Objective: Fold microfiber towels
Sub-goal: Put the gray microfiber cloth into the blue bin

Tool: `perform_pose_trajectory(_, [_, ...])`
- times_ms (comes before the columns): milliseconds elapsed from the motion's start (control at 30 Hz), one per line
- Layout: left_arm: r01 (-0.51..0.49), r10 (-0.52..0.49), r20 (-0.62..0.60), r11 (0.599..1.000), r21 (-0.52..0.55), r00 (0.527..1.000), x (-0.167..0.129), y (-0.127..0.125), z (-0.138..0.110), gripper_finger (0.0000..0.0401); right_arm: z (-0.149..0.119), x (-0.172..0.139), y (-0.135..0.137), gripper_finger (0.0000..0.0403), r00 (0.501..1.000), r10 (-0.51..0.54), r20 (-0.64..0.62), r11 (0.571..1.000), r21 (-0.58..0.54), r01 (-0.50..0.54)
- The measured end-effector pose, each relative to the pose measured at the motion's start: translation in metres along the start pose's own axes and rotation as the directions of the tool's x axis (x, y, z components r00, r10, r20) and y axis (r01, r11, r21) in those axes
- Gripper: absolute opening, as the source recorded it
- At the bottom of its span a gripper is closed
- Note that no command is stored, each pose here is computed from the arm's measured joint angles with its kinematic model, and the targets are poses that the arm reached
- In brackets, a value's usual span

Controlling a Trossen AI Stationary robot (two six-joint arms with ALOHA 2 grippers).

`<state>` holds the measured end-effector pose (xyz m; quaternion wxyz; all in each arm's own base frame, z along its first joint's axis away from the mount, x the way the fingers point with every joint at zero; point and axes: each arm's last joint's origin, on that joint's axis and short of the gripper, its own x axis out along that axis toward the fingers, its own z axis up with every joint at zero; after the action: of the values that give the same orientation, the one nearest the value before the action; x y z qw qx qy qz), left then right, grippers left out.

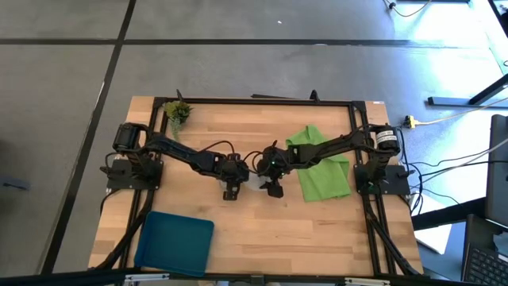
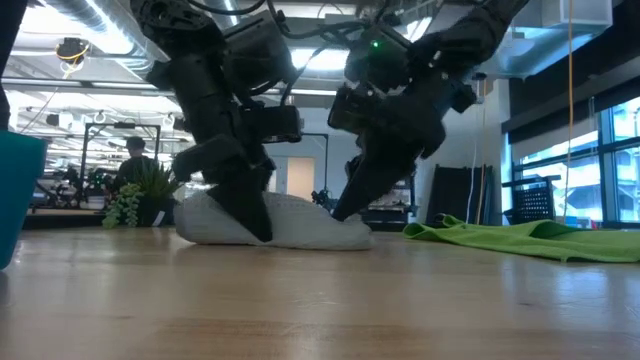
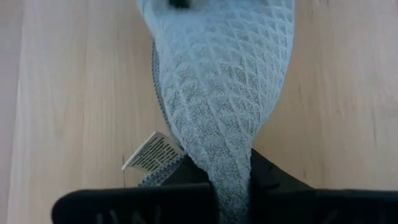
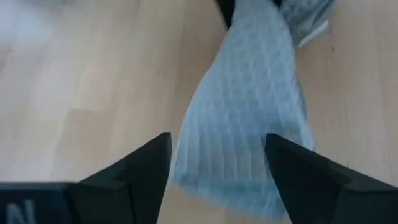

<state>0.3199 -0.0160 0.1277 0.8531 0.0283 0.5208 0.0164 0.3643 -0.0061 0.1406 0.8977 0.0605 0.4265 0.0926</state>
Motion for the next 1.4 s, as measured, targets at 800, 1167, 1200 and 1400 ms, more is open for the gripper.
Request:
perform_pose_trajectory(800, [-0.053,0.051,0.056,0.998,0.029,0.997,-0.125,-0.036,-0.021,0.0018,0.033,-0.072,0.071,0.0262,0.982,-0.091,0.166,0.983,-0.146,0.116])
perform_pose_trajectory(1167, [0.019,-0.020,0.040,0.999,0.033,0.999,-0.176,-0.068,-0.057,0.0018,0.035,-0.073,0.083,0.0262,0.977,-0.060,0.202,0.981,-0.171,0.096])
perform_pose_trajectory(1200, [0.034,-0.035,0.048,0.999,0.031,0.998,-0.180,-0.072,-0.060,0.0018,0.036,-0.073,0.083,0.0262,0.977,-0.059,0.207,0.981,-0.171,0.095])
perform_pose_trajectory(1400, [0.134,-0.135,0.064,0.991,0.027,0.989,-0.200,-0.097,-0.079,0.0018,0.038,-0.073,0.085,0.0262,0.970,-0.049,0.236,0.981,-0.173,0.092])
